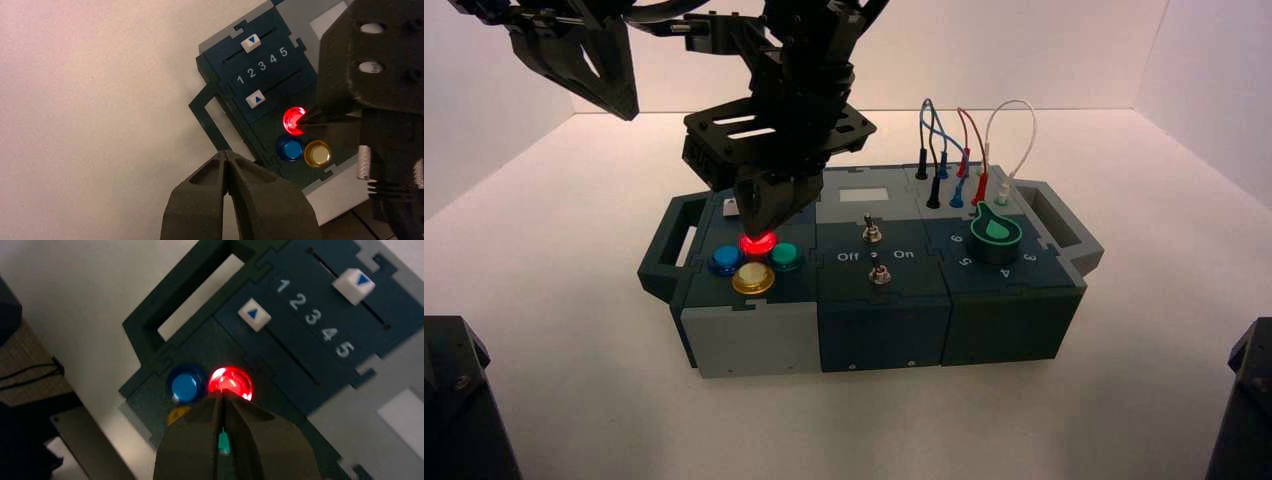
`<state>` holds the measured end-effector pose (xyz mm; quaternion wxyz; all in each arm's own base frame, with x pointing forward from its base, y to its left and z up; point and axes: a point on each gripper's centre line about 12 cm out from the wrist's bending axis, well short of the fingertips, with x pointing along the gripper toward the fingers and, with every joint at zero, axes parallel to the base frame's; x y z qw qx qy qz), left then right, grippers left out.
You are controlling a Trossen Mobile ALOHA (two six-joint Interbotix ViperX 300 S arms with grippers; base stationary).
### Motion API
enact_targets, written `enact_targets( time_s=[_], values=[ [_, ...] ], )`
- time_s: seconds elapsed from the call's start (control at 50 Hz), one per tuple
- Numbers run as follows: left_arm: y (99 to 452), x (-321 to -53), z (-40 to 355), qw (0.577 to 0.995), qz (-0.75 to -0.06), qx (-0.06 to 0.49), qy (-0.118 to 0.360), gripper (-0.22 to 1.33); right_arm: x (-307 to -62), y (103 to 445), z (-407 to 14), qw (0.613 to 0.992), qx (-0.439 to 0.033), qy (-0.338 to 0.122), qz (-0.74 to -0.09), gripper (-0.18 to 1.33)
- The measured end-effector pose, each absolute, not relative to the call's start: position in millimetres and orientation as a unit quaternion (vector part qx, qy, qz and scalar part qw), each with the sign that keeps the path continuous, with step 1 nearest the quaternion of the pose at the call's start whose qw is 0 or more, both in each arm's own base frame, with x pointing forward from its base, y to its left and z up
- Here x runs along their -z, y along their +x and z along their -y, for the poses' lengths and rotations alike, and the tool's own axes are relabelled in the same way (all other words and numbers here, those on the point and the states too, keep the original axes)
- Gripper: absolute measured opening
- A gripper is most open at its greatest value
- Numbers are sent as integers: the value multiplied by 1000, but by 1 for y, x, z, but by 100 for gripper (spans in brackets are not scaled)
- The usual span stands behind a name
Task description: Push the red button with the right gripper.
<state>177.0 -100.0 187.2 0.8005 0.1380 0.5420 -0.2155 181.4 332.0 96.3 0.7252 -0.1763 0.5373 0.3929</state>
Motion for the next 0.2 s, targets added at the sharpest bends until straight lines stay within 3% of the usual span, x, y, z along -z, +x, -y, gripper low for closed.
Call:
enact_targets(
  time_s=[0.2],
  values=[
    [176,-191,100,806,-534,217,135,-17,-124,181,-321,734,-391,-158,-533,-15]
  ],
)
